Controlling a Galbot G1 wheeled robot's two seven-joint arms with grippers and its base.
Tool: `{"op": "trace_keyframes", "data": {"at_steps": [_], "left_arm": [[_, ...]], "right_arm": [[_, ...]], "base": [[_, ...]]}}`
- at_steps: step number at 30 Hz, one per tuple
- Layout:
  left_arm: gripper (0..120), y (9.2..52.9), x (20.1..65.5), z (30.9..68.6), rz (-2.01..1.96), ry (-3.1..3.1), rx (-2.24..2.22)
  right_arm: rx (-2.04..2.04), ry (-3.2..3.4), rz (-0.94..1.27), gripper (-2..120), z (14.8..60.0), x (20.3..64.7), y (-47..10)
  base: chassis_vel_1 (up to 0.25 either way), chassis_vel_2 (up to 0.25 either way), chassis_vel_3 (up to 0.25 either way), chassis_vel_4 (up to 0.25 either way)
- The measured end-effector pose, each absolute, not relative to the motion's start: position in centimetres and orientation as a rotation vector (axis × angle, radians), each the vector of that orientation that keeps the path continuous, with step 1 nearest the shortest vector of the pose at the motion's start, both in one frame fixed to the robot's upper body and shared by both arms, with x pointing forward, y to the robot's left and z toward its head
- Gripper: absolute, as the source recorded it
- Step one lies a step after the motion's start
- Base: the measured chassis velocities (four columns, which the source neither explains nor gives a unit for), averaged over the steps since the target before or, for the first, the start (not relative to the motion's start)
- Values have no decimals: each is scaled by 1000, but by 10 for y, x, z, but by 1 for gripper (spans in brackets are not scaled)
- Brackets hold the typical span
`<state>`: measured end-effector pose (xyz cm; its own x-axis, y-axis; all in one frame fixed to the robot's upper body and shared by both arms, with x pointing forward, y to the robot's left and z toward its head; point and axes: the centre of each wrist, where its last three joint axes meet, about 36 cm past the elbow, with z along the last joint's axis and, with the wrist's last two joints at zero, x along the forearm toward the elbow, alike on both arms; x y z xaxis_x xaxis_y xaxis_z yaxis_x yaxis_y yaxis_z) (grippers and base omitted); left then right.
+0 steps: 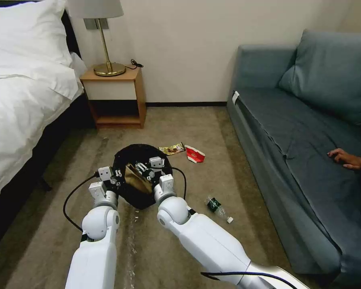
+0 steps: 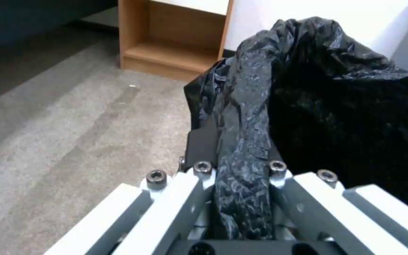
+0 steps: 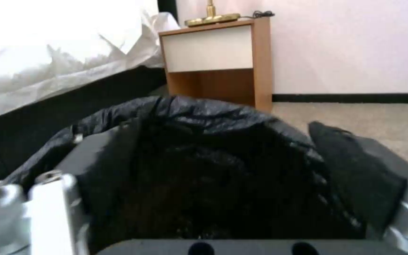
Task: Pick up the trash bin, then pick up the garbage on the floor and place it into the trash bin.
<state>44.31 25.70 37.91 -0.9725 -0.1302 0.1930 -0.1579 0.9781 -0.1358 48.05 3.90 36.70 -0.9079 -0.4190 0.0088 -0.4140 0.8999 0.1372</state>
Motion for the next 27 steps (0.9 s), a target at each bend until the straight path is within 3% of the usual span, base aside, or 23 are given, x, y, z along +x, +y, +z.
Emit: {"op": "trace_keyframes", "data": {"at_steps": [3,11,14,17,20,27], "left_arm": [[4,258,443,379,222,-2941,217],[4,260,444,381,216,-2946,220],[4,263,444,382,219,-2950,226],[4,263,443,382,220,-2950,225],[4,264,444,383,221,-2952,228],[4,260,444,382,223,-2952,217]], "right_arm": [[650,-3042,-212,99,373,486,36],[567,-3128,-183,100,398,521,0],[513,-3156,-70,100,405,542,-49],[538,-3151,-37,100,404,543,-61],[697,-3069,70,100,385,548,-111],[877,-2885,197,100,339,561,-166]], "base": [[0,0,0,0],[0,0,0,0],[0,0,0,0],[0,0,0,0],[0,0,0,0],[0,0,0,0]]}}
